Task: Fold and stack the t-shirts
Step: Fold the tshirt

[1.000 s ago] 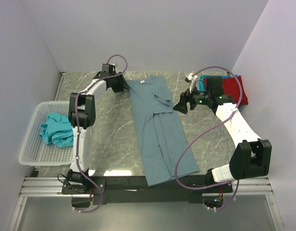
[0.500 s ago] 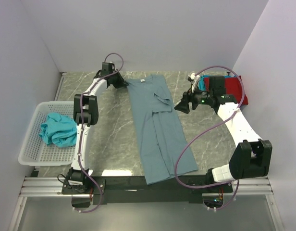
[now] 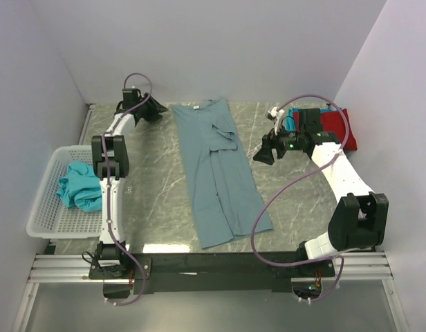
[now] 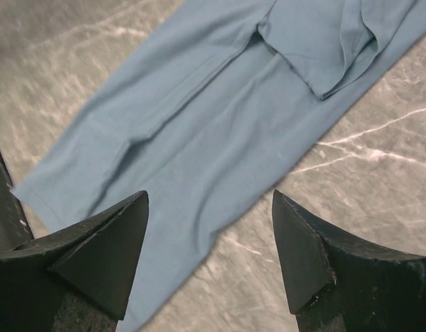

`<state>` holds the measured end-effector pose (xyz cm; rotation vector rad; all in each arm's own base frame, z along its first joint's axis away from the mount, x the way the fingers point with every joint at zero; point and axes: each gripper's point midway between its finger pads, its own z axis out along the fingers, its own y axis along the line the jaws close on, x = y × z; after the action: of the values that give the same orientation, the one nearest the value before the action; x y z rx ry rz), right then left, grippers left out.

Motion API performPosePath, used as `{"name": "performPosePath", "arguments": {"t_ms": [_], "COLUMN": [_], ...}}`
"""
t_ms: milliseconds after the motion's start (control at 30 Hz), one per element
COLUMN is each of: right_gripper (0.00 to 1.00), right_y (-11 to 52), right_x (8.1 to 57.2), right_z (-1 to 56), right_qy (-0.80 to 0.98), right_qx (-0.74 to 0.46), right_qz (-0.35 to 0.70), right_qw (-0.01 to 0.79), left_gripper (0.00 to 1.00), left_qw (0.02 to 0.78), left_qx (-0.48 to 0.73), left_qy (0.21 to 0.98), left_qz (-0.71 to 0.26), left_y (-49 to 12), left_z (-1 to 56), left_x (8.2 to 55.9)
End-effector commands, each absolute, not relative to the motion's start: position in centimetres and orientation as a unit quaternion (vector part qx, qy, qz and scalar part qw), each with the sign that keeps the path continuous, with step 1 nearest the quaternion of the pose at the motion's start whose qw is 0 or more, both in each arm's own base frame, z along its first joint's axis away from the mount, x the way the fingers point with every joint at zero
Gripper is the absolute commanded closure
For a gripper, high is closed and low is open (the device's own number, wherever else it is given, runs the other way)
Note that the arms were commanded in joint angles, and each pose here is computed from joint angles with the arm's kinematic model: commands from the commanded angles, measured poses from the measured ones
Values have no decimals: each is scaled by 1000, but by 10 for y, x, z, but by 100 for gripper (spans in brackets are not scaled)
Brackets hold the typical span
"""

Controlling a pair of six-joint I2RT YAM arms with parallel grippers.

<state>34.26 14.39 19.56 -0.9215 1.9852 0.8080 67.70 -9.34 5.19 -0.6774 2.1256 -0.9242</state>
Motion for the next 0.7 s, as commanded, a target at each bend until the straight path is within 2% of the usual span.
{"name": "performPosePath", "arguments": {"t_ms": [0, 67, 100, 133, 167, 200, 233, 333, 367, 400, 467, 500, 533, 567, 633, 667], "right_gripper": [22, 22, 21, 21, 20, 11, 9, 7, 7, 9, 12, 16, 17, 18, 19, 19], "right_y": [140, 143, 145, 148, 148, 149, 151, 157, 159, 161, 158, 157, 150, 147, 138, 136], "right_x": [337, 329, 323, 322, 317, 314, 309, 280, 273, 264, 238, 228, 212, 205, 183, 177], "right_z": [199, 200, 203, 195, 207, 209, 200, 197, 193, 187, 165, 158, 143, 136, 107, 102], "right_qy": [757, 737, 719, 718, 693, 675, 657, 588, 569, 551, 526, 522, 536, 515, 514, 512], "right_qx": [-418, -452, -474, -477, -496, -509, -519, -572, -593, -618, -681, -698, -705, -728, -750, -759], "right_qz": [291, 273, 259, 259, 239, 229, 225, 229, 230, 236, 244, 249, 261, 252, 249, 236], "right_qw": [409, 421, 437, 437, 465, 483, 497, 524, 521, 509, 447, 423, 384, 375, 332, 326], "left_gripper": [44, 40, 35, 35, 31, 28, 20, 14, 14, 13, 12, 12, 12, 12, 13, 14], "left_qw": [460, 504, 534, 549, 535, 586, 594, 582, 560, 549, 510, 524, 529, 481, 492, 463], "left_qx": [-154, -119, -98, -88, -77, -47, -31, 50, 54, 95, 166, 193, 284, 363, 464, 513], "left_qy": [822, 818, 807, 799, 807, 769, 756, 721, 729, 716, 734, 741, 738, 739, 690, 672], "left_qz": [-299, -249, -231, -228, -238, -253, -275, -372, -389, -420, -418, -372, -308, -302, -257, -267], "left_y": [-74, -62, -60, -59, -66, -72, -80, -118, -124, -135, -177, -184, -195, -233, -248, -265], "left_z": [173, 203, 234, 250, 236, 289, 300, 311, 290, 299, 275, 271, 252, 217, 207, 177], "left_x": [644, 626, 602, 590, 568, 550, 534, 469, 452, 427, 389, 374, 358, 311, 271, 233]}}
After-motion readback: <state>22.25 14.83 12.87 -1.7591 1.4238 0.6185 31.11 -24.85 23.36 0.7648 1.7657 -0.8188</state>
